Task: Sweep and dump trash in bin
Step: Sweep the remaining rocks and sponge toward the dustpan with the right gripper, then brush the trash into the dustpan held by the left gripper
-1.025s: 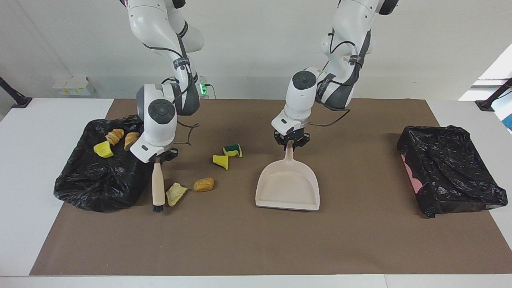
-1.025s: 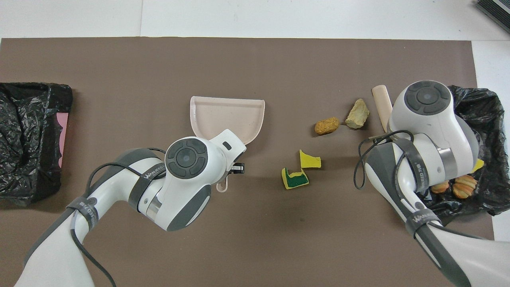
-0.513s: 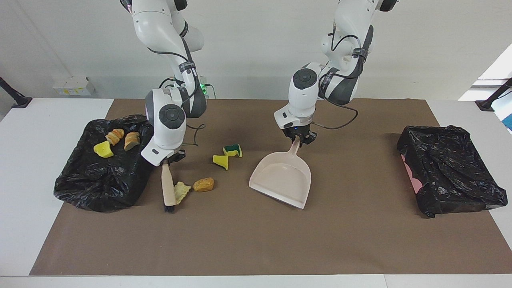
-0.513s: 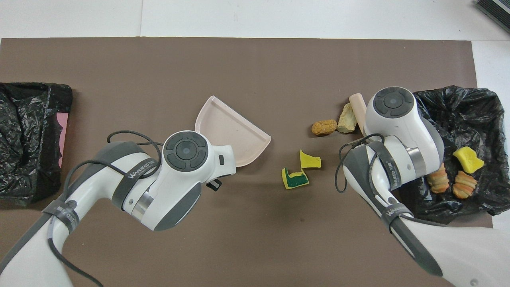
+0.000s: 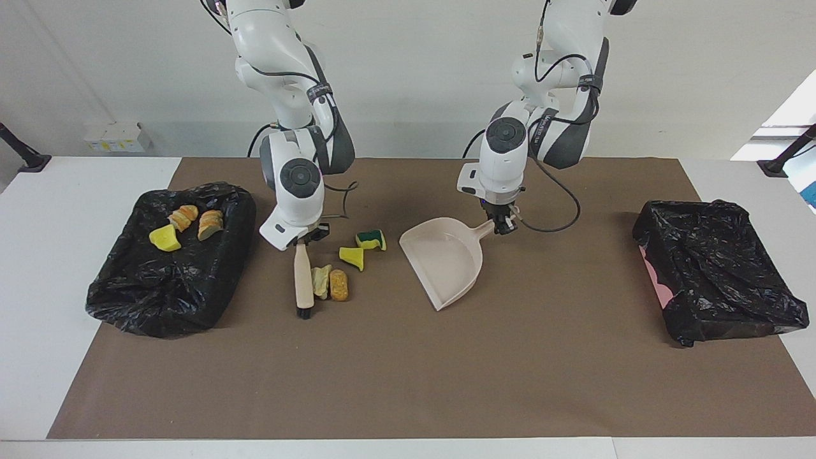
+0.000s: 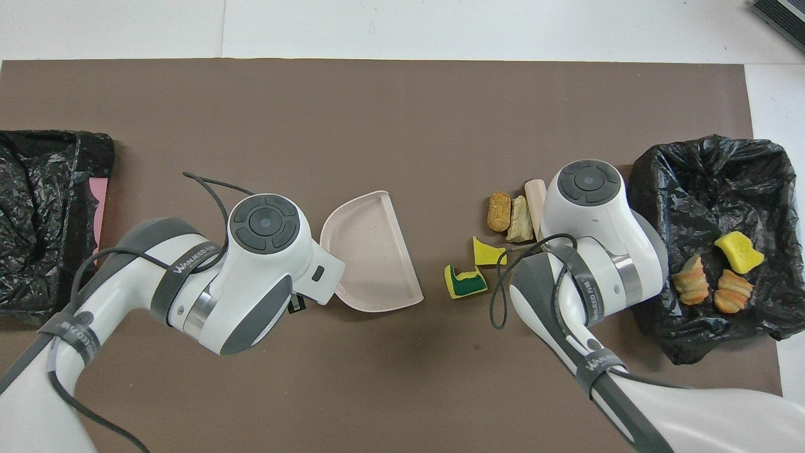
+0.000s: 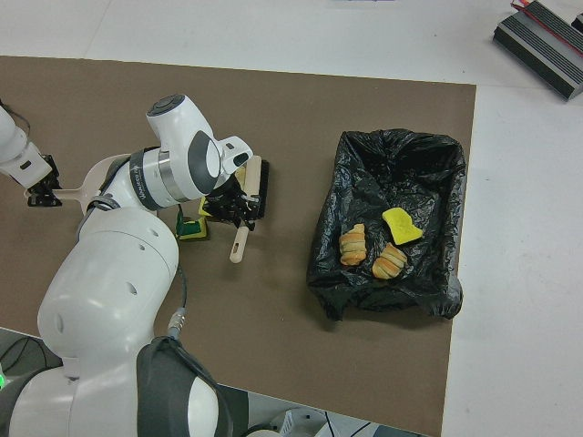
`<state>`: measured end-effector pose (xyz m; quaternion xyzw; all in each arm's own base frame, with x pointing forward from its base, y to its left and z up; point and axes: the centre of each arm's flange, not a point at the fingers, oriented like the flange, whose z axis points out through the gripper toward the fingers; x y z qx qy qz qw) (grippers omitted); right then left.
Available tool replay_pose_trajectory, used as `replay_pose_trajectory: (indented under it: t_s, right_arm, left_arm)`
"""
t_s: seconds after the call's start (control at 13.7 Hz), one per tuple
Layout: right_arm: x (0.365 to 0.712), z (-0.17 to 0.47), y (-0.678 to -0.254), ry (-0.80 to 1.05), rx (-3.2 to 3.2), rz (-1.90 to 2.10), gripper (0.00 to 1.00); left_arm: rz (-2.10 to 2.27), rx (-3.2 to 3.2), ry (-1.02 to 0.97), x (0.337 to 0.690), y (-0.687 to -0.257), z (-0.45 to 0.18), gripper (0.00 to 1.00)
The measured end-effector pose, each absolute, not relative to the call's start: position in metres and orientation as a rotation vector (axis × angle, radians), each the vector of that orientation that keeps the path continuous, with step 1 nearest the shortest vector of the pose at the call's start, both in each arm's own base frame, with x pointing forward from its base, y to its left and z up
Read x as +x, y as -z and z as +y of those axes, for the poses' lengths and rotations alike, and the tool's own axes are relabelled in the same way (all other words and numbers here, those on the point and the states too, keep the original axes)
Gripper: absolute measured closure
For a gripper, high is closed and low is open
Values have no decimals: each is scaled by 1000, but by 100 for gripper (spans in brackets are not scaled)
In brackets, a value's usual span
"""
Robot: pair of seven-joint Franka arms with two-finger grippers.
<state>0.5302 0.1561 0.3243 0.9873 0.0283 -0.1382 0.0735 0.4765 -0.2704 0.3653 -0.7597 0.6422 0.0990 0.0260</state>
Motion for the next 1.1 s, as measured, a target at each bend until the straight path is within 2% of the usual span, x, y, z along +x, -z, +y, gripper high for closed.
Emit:
replay_pose_trajectory:
  t_s: [0.73,1.1]
  right_arm:
    - [482,314,-336,394,3152,210,75]
    - [464,349,-343,531,3317,449,75]
  left_arm:
    - [1942,-2349,-326,452,-346,-262,69]
    - [1853,-2406,-327,449,-345,-260,69]
